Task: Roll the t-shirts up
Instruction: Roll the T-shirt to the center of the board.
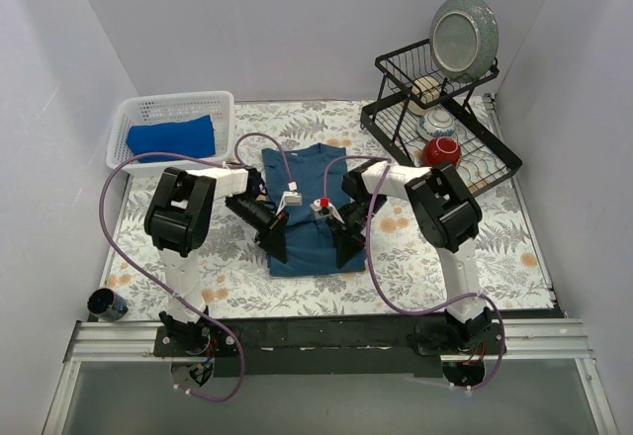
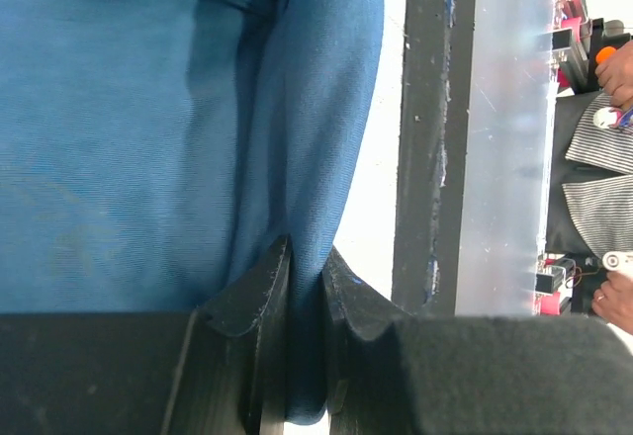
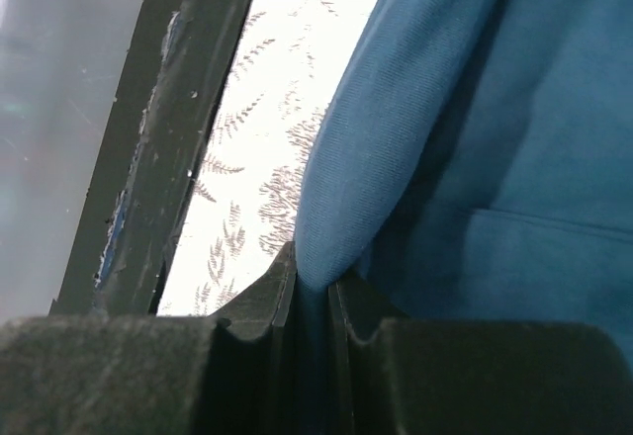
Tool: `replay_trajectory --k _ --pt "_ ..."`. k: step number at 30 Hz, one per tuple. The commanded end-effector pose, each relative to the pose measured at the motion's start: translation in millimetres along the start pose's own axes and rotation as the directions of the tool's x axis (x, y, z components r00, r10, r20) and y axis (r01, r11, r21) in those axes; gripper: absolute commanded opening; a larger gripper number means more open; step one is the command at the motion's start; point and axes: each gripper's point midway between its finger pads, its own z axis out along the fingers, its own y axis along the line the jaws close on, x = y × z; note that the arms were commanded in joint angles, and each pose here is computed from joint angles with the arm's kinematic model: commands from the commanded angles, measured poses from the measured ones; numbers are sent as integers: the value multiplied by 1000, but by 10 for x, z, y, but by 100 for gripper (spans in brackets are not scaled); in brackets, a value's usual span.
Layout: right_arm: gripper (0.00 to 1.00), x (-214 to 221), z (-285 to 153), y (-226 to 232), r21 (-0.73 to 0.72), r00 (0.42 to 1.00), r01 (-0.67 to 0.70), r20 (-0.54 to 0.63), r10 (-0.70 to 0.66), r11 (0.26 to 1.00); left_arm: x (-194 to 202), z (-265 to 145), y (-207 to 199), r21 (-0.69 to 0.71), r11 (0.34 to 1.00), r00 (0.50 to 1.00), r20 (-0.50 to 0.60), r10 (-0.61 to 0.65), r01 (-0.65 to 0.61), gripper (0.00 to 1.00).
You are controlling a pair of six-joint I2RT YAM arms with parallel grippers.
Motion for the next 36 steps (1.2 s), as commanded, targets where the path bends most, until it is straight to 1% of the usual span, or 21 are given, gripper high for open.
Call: replay_trajectory --k 1,6,8,9,10,12,14,16,17,18,19,20,21,22,23,24,25,27,28,31,36 --pt "4 234 -175 30 -20 987 -137 -83 135 990 134 -200 204 -69 997 998 -56 14 -18 0" --pt "5 260 -164 -144 -16 982 -168 -94 165 986 223 -220 315 -97 995 996 -81 23 -31 2" --pt "5 293 -154 -228 -14 977 -186 -105 184 982 285 -231 373 -122 992 995 -97 23 -34 5" --pt "6 310 -148 -256 -13 975 -195 -110 192 981 303 -243 395 -136 990 994 -102 26 -40 10" --pt "6 344 -132 -310 -14 972 -206 -121 203 978 332 -259 454 -164 985 994 -106 36 -53 18" --pt "6 374 -120 -352 -13 966 -229 -129 226 973 215 -366 458 -229 970 995 -76 66 -82 26" --pt "7 397 -108 -411 -12 963 -239 -134 235 971 50 -489 515 -320 935 988 -57 141 -152 38" --pt "7 435 -88 -459 -12 953 -275 -137 271 961 -304 -738 436 -457 846 954 -23 298 -275 44" --pt "7 397 -99 -523 -1 952 -277 -135 274 961 -322 -754 390 -487 819 943 -28 332 -303 50" --pt "7 432 -73 -552 -1 939 -317 -137 314 948 -505 -858 197 -550 749 906 -34 422 -370 54" --pt "7 436 -70 -575 1 934 -334 -135 331 943 -659 -920 175 -602 676 865 -50 499 -425 56" --pt "7 395 -82 -641 13 935 -331 -132 330 943 -700 -946 88 -632 625 836 -66 545 -458 60" --pt "7 439 -54 -681 10 923 -363 -133 361 932 -644 -809 11 -624 608 814 -80 576 -491 63" --pt "7 441 -43 -704 15 911 -391 -135 389 920 -783 -878 -174 -668 511 741 -90 666 -541 64" --pt "7 428 -45 -749 21 909 -396 -132 396 918 -777 -827 -247 -668 480 710 -104 696 -568 66" --pt "7 470 -23 -774 18 901 -415 -134 413 910 -642 -603 -292 -628 485 694 -124 709 -608 66" --pt "7 470 -11 -791 18 891 -436 -129 434 900 -633 -566 -387 -623 444 652 -145 744 -644 66" --pt "7 483 10 -870 24 884 -449 -129 449 893 -455 -329 -415 -575 449 634 -164 756 -684 66" --pt "7 497 16 -885 27 878 -461 -132 461 887 -469 -298 -438 -578 420 607 -171 776 -700 66" --pt "7 507 28 -917 39 873 -468 -136 469 883 -362 -152 -355 -572 394 588 -198 784 -719 66" --pt "7 513 32 -909 36 870 -471 -143 471 881 -223 9 -261 -527 426 599 -214 771 -736 63"
